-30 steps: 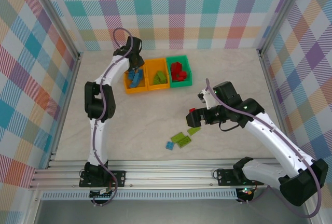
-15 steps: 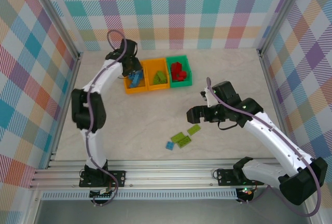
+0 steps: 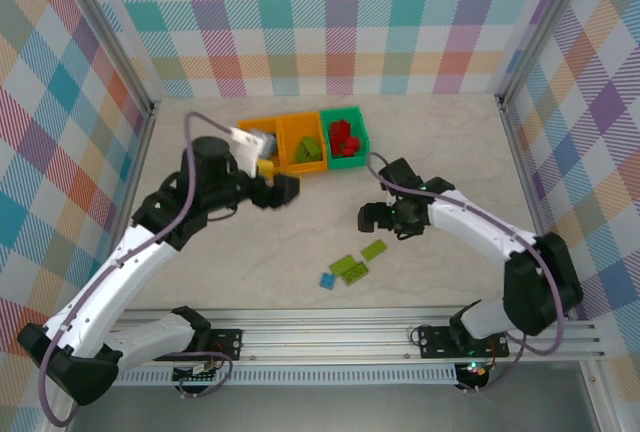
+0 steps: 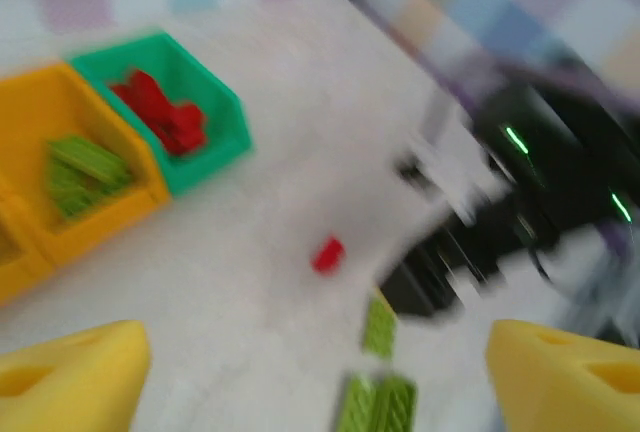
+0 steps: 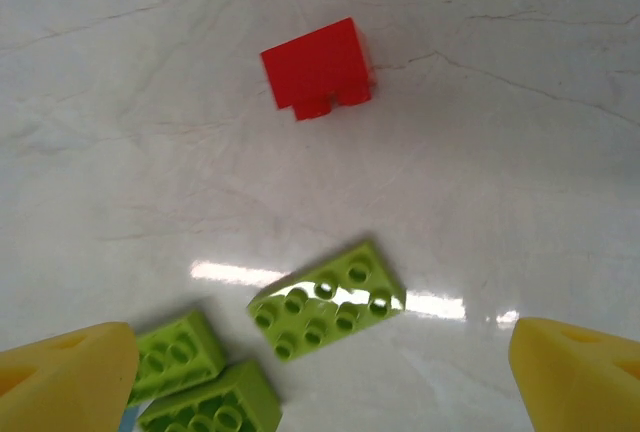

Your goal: Sort the legos into containers by color

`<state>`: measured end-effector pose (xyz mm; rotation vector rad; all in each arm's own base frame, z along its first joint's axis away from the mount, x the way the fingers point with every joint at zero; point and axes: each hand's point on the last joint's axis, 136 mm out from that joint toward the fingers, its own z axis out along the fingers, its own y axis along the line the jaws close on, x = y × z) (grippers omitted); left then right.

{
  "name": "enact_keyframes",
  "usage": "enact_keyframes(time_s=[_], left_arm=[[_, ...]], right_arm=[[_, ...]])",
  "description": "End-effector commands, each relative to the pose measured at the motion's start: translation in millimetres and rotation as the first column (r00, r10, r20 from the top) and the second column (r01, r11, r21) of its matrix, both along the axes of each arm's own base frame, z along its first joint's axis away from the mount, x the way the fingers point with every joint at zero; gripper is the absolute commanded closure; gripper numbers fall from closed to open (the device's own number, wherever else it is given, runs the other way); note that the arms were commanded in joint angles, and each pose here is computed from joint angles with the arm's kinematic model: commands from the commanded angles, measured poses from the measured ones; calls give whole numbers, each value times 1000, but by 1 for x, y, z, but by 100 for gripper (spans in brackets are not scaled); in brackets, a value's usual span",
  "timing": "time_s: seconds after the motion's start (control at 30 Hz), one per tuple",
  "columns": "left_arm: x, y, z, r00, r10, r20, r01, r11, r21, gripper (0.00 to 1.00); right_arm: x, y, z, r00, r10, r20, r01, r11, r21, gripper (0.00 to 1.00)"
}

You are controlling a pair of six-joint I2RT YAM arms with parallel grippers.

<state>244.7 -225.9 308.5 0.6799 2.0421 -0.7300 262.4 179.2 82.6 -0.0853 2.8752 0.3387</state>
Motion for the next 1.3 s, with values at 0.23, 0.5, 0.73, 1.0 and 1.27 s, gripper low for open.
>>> enact_keyframes(time_s=[0.23,0.5,0.73,1.0,1.27], left_arm=[[-145,0,-107,628,-772,98,711,621,331,0],[-150,6,-155,543,-837,68,751,520,407,0],[-147,4,-160,536,-840,82,747,517,418,0],[-109,-3,-159,649,-734,200,603,657,453,0],[-102,4,-164,673,-712,202,568,672,476,0]], right_arm=[[61,21,-39,995,70,77,-63,994,-92,13],[75,28,-60,995,97,36,-91,987,-130,45],[71,25,-46,995,84,44,-78,989,-128,75],[128,56,66,922,91,376,-93,996,-12,73],[226,65,84,867,45,497,-19,998,-57,74]])
